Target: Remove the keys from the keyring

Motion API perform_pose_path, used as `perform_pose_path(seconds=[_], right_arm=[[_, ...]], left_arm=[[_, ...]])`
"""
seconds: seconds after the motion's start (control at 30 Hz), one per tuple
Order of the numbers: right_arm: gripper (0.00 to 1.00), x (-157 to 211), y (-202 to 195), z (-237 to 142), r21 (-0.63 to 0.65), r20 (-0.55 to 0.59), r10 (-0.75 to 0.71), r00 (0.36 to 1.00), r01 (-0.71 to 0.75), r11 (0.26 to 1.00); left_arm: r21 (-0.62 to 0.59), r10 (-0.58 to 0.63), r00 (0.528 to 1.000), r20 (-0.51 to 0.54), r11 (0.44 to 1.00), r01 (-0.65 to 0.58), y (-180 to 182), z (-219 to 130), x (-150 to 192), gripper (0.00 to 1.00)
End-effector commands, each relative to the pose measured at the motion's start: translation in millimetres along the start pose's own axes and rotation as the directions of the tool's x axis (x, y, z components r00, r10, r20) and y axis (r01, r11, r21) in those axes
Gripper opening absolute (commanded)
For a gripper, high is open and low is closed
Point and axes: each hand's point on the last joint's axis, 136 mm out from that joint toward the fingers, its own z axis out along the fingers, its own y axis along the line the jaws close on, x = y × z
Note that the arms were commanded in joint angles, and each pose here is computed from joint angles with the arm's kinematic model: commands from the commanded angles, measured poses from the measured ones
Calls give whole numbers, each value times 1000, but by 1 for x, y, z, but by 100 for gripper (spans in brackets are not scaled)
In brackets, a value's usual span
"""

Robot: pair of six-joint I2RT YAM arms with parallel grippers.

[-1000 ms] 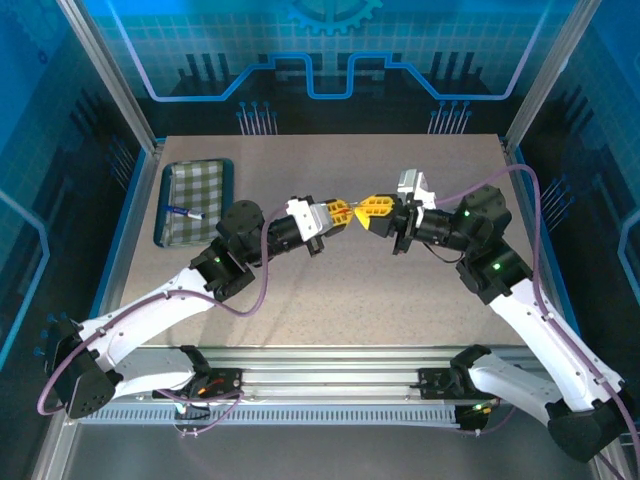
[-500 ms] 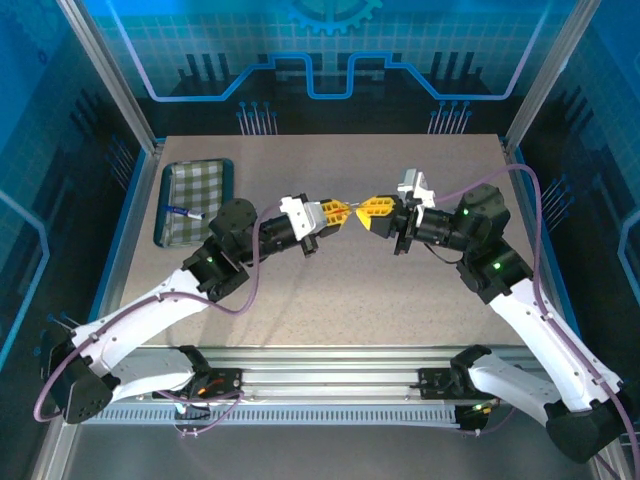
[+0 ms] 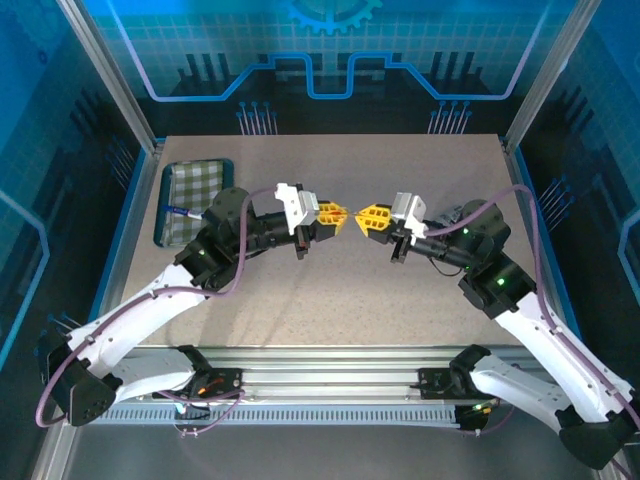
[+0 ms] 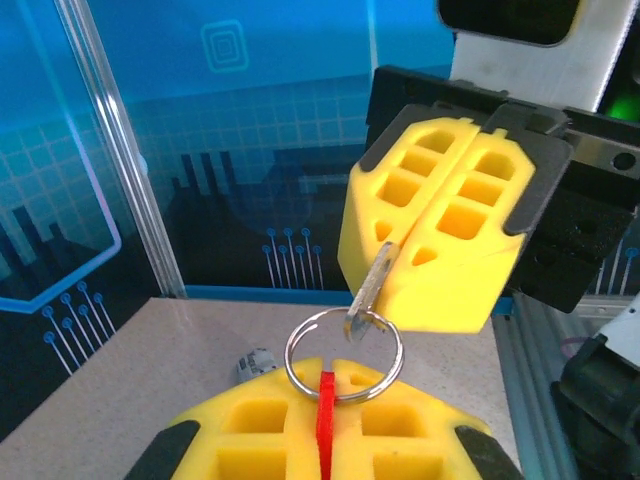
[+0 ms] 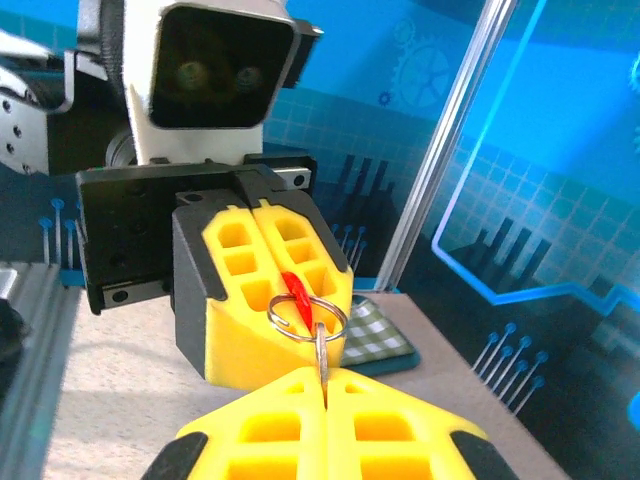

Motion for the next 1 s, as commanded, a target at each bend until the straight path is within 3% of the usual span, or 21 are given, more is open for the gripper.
perform_pose_path(seconds=[0.0,0.57,0.97], right_arm=[[0,-3,-9,-5,102,-31,-164,986,167,981],[0,-6,19,3,112,-61,-482,874,486,867],[0,-11,41,21,80,-108,-657,746,665,742]], left_arm=[[0,-43,999,21,999,43,5,-8,-19,0],[26,-114,993,-18,993,115,4,-13,-19,0],[-10,-120,990,-79,993,120,10,-14,-11,0]])
